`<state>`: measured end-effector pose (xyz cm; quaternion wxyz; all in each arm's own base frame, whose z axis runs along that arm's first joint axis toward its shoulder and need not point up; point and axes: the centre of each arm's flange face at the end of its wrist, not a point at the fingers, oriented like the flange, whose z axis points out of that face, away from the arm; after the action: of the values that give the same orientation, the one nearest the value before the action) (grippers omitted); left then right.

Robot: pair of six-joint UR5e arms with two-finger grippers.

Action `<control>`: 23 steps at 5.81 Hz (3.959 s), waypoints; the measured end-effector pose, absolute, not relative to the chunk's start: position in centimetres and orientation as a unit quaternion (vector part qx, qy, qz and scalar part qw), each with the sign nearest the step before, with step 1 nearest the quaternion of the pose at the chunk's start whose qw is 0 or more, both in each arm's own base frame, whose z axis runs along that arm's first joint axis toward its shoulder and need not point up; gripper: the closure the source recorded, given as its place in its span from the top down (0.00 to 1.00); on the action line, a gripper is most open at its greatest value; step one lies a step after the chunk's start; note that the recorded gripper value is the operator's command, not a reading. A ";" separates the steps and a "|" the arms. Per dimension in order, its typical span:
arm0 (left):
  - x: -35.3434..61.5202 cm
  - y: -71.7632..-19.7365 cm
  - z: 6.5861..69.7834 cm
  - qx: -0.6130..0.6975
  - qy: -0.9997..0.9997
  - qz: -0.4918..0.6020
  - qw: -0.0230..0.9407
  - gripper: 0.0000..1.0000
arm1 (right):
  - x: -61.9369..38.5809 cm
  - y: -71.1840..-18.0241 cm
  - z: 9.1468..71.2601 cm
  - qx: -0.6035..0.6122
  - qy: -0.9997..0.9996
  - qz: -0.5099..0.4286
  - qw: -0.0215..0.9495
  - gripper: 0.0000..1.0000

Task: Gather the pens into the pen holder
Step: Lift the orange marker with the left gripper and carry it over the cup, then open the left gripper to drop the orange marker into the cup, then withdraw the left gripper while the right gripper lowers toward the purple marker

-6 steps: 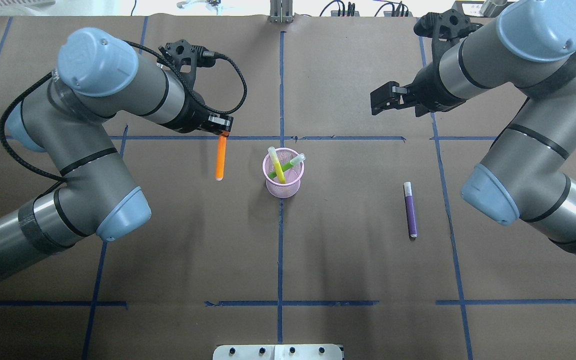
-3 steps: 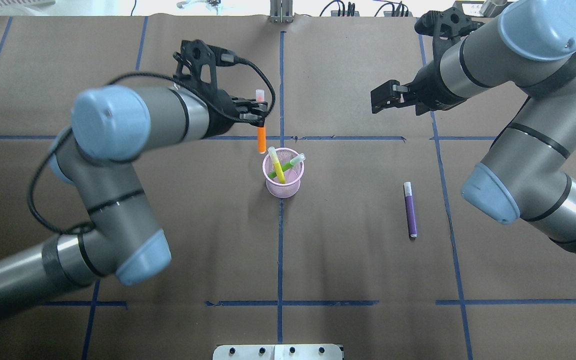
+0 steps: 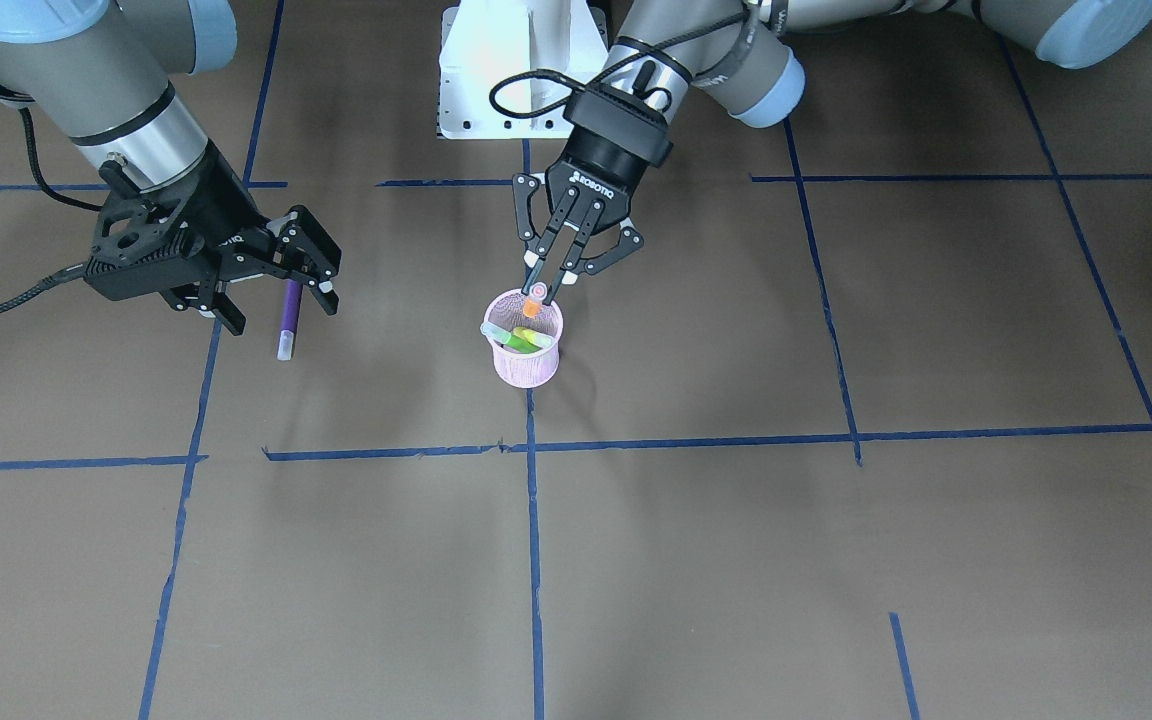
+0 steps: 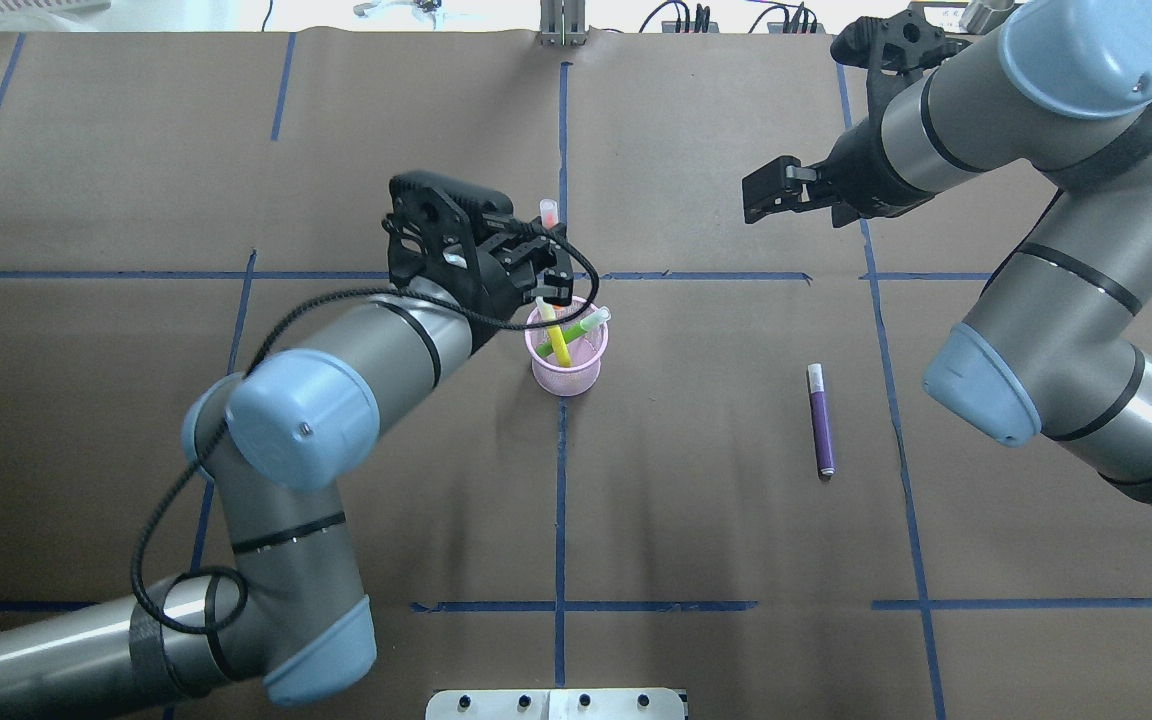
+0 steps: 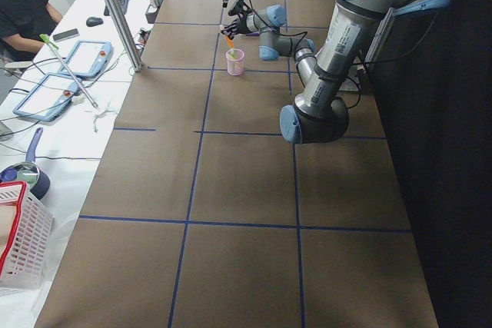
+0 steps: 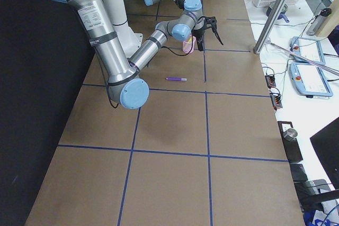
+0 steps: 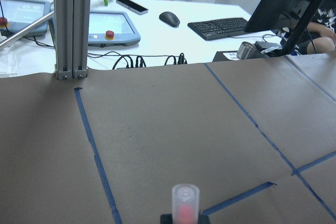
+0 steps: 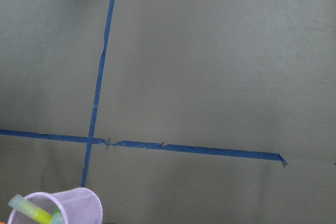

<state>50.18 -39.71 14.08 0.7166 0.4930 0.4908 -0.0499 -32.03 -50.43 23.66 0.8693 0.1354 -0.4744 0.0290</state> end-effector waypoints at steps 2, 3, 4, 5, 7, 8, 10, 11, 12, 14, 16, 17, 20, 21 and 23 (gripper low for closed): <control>52.5 -36.9 14.7 0.526 0.456 -0.063 0.715 0.06 | -32.1 -50.5 23.8 0.135 -0.473 0.030 0.870 0.99; 53.2 -36.3 15.2 0.532 0.447 -0.066 0.716 0.09 | -32.1 -50.5 23.9 0.134 -0.473 0.030 0.870 0.99; 53.8 -35.9 15.6 0.533 0.444 -0.067 0.717 0.17 | -32.1 -50.5 23.9 0.134 -0.473 0.030 0.871 0.99; 54.3 -35.4 15.9 0.533 0.444 -0.066 0.718 0.18 | -32.1 -50.5 23.9 0.134 -0.473 0.030 0.870 0.99; 54.8 -34.9 17.0 0.531 0.439 -0.059 0.722 0.56 | -32.0 -50.5 23.9 0.134 -0.473 0.030 0.870 0.99; 54.9 -34.8 17.3 0.531 0.437 -0.057 0.724 0.69 | -32.0 -50.5 23.9 0.135 -0.473 0.029 0.870 0.99; 54.8 -34.8 17.6 0.532 0.434 -0.054 0.725 0.75 | -32.0 -50.4 23.9 0.135 -0.473 0.029 0.870 0.99; 54.4 -34.8 17.3 0.535 0.434 -0.053 0.723 0.75 | -32.0 -50.4 24.1 0.133 -0.472 0.030 0.871 0.99; 53.1 -34.7 16.0 0.548 0.433 -0.042 0.714 0.75 | -32.1 -50.2 24.8 0.127 -0.470 0.030 0.873 0.99; 49.3 -34.6 13.3 0.571 0.437 -0.038 0.694 0.70 | -34.7 -49.0 26.7 0.099 -0.459 0.023 0.883 0.99; 48.2 -36.5 14.7 0.548 0.438 -0.030 0.711 0.76 | -38.5 -48.7 30.4 0.052 -0.436 0.025 0.898 0.99; 47.6 -38.5 15.5 0.513 0.446 -0.019 0.733 0.81 | -40.0 -48.7 32.0 0.031 -0.426 0.027 0.904 0.99; 42.1 -46.4 18.3 0.401 0.448 0.018 0.799 1.00 | -43.6 -47.4 35.2 -0.016 -0.399 0.032 0.916 0.96; 39.5 -48.7 19.3 0.330 0.470 0.010 0.819 1.00 | -43.9 -47.2 35.8 -0.042 -0.385 0.030 0.921 0.95; 34.7 -51.3 20.7 0.225 0.504 -0.005 0.834 1.00 | -43.7 -47.3 37.1 -0.068 -0.367 0.009 0.928 0.92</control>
<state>34.73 -51.34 20.74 0.8339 0.2249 0.5040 -0.0053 -43.74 -47.28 37.06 0.9276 -0.0675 -0.3672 0.0093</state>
